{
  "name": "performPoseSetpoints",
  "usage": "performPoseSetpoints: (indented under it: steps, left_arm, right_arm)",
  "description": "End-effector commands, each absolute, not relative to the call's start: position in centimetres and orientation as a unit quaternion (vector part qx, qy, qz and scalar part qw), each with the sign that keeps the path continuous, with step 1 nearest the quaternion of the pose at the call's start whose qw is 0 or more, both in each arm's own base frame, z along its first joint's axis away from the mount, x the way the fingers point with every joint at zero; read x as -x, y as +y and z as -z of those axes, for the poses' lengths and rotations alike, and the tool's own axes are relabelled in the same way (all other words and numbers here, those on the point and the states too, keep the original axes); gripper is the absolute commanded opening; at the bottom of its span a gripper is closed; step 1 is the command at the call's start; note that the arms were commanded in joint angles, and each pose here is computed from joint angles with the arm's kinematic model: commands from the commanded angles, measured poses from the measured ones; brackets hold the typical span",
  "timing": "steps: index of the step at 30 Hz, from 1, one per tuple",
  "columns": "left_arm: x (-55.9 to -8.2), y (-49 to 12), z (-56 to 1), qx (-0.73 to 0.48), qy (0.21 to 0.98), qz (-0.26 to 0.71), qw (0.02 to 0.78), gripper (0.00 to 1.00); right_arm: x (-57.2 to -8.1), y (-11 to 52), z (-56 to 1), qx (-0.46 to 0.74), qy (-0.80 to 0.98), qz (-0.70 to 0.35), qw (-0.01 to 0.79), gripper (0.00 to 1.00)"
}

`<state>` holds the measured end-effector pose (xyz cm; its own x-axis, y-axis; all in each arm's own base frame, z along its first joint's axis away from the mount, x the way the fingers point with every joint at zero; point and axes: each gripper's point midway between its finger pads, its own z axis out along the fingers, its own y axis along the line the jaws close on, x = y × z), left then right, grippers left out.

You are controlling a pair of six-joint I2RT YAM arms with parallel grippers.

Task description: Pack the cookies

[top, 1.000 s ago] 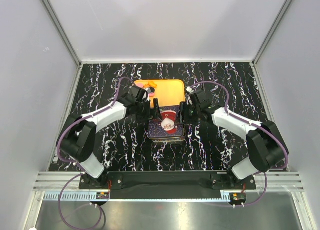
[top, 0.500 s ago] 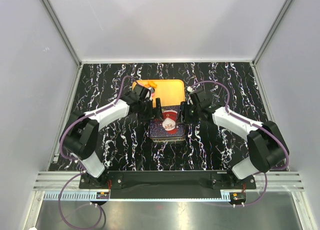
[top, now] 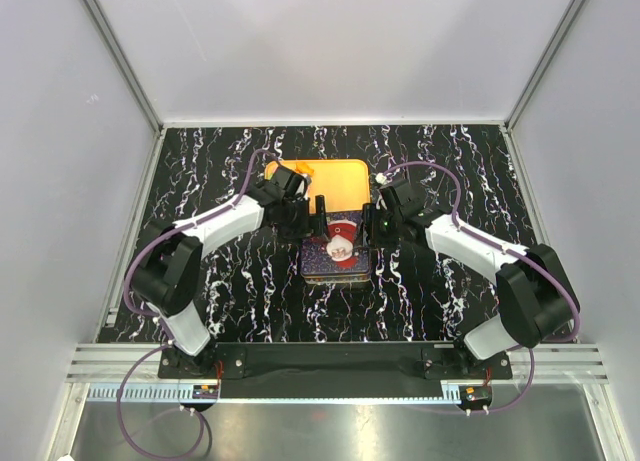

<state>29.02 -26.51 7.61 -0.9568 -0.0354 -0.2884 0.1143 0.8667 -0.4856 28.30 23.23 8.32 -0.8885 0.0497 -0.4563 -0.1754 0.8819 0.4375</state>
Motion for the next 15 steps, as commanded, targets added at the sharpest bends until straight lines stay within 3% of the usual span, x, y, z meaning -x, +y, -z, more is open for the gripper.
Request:
performPoseSetpoints:
  steps: [1,15]
  left_arm:
    - [-30.13,-29.45,-10.46,-0.051,0.935,0.304,0.173,0.88]
    - [-30.36,-30.16,-10.40,-0.060,0.939,0.295,0.167,0.88]
  right_arm:
    - [-30.08,24.05,-10.70,0.036,0.925,-0.255,0.279,0.52]
    - [-30.04,23.19,-9.84,0.027,0.930,-0.236,0.282,0.54]
